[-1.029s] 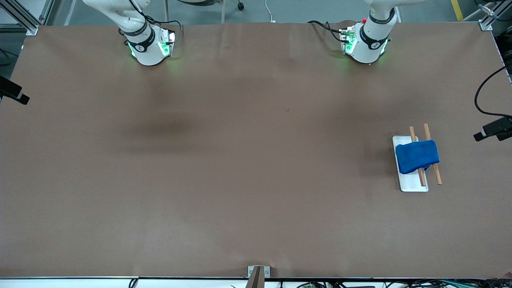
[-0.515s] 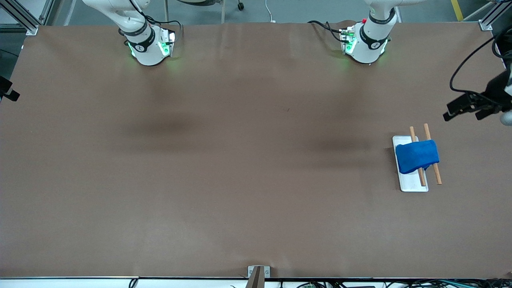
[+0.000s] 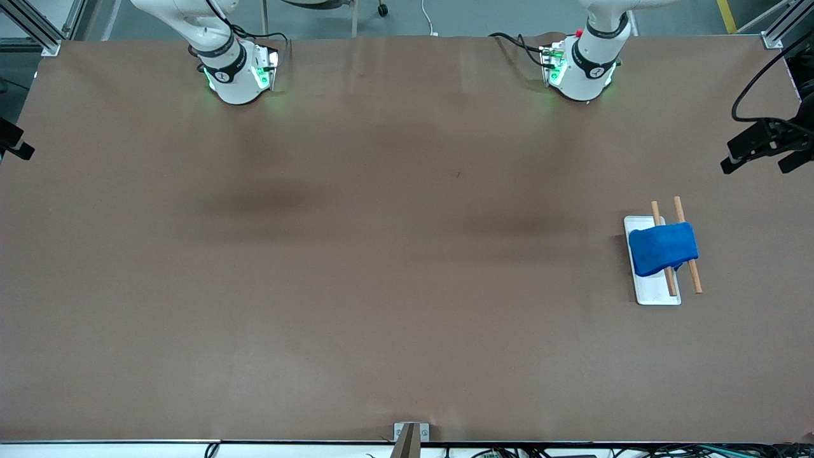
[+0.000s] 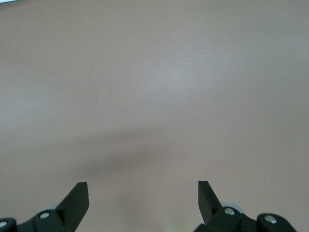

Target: Right arm passes towel to left arm to hang

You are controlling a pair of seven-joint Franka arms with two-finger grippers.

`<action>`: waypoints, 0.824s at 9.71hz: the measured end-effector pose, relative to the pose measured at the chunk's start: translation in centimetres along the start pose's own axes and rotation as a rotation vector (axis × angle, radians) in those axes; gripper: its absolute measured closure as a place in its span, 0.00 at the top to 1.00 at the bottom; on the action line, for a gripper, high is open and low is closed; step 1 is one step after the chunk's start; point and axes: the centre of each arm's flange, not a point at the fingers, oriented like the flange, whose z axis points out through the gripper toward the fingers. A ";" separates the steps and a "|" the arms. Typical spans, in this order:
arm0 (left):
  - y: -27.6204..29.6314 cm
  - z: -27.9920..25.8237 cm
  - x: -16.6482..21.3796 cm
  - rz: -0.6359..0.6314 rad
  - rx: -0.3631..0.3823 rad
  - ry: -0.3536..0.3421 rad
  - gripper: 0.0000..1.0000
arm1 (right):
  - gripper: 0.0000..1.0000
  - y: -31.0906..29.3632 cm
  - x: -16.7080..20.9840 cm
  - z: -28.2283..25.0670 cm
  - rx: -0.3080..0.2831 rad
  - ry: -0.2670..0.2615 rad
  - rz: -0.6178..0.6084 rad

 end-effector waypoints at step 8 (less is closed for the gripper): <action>0.7 0.5 -0.4 0.024 0.017 -0.070 1.00 | 1.00 0.0 -0.1 0.1 -0.002 -0.006 0.000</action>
